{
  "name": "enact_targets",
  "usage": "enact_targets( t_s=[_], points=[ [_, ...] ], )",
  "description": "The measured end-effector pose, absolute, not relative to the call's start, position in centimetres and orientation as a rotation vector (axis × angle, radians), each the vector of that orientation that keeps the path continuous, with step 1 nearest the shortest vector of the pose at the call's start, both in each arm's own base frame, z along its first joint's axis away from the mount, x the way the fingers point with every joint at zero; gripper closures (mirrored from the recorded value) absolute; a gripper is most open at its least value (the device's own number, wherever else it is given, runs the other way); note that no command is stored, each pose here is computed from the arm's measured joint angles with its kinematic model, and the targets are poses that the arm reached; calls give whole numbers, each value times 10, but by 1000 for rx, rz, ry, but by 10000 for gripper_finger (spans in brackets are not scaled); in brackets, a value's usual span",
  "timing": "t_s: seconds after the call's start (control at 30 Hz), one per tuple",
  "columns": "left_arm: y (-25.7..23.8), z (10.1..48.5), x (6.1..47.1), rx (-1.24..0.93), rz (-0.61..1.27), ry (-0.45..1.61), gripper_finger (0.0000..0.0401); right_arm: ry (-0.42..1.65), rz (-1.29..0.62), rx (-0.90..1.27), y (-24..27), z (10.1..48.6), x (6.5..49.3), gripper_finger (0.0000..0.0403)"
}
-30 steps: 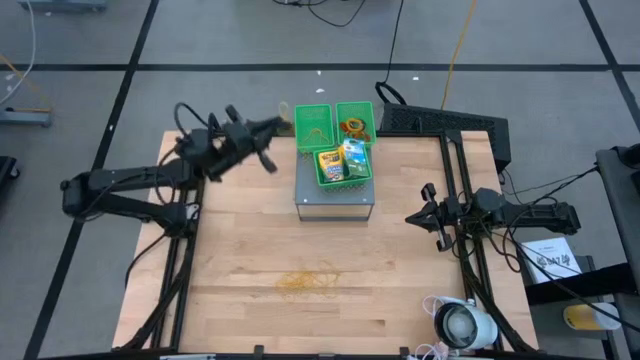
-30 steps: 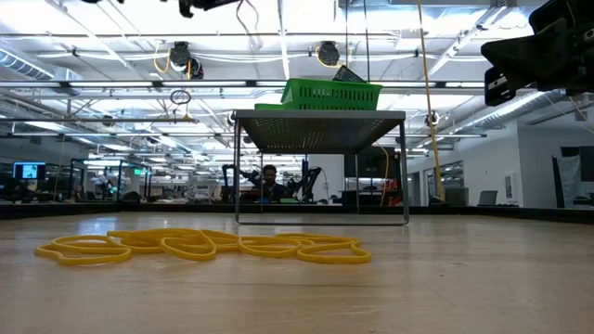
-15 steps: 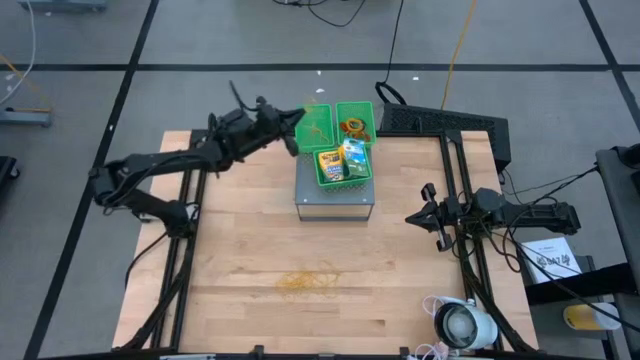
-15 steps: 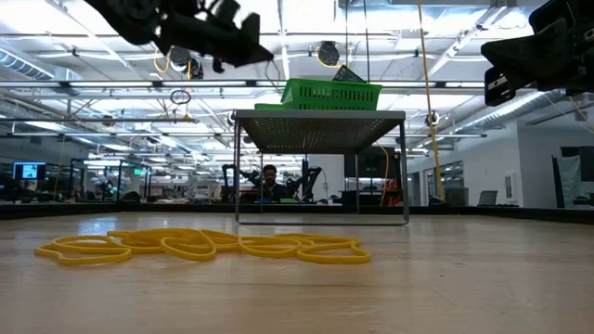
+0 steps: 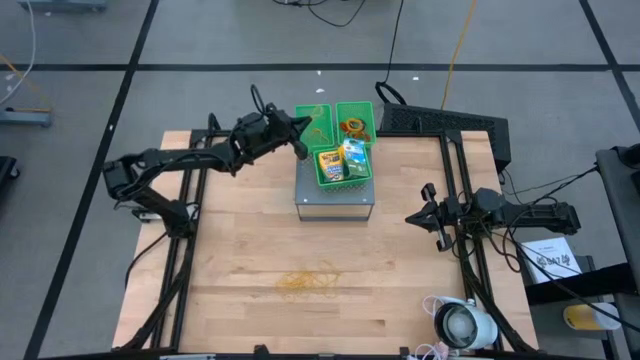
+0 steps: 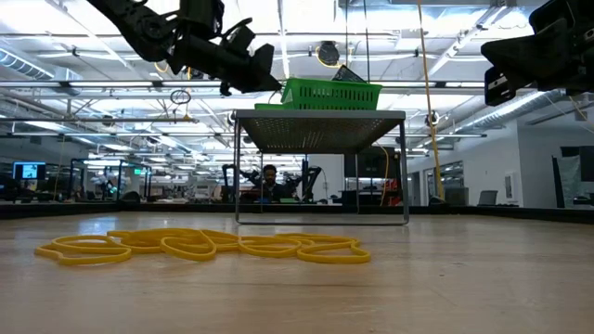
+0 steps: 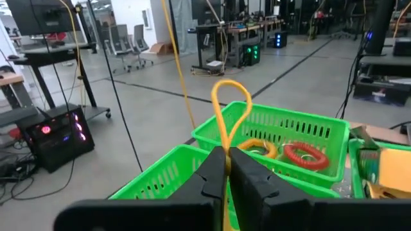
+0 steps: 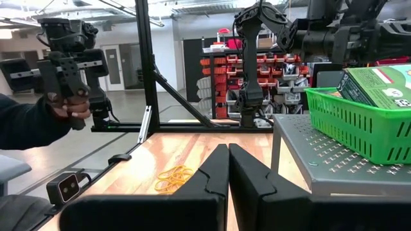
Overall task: Pick & Place Office Desk Supplies
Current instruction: Put the yellow rubber band into the left green bin on the shelf
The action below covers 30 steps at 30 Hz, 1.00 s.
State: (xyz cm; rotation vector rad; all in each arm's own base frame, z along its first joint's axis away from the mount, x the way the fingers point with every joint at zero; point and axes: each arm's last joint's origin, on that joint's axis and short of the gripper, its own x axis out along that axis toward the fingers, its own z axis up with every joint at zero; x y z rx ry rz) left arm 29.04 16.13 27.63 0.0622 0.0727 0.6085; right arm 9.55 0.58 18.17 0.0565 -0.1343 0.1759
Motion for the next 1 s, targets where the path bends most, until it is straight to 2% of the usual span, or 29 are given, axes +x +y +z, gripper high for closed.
enact_targets(
  t_s=[0.13, 0.23, 0.63, 0.8, 1.0],
  points=[
    [161, 277, 290, 89, 606, 76, 392, -134, 176, 56, 6, 182, 95, 403],
    [161, 278, 290, 74, 618, 67, 383, -134, 176, 56, 6, 182, 95, 403],
    [163, 277, 289, -20, 698, 39, 242, -134, 176, 56, 6, 182, 95, 403],
    [156, 281, 291, 16, 558, 35, 200, -134, 176, 56, 6, 182, 95, 403],
    [126, 309, 282, 57, 368, -21, 186, -134, 176, 56, 6, 182, 95, 403]
  ],
)
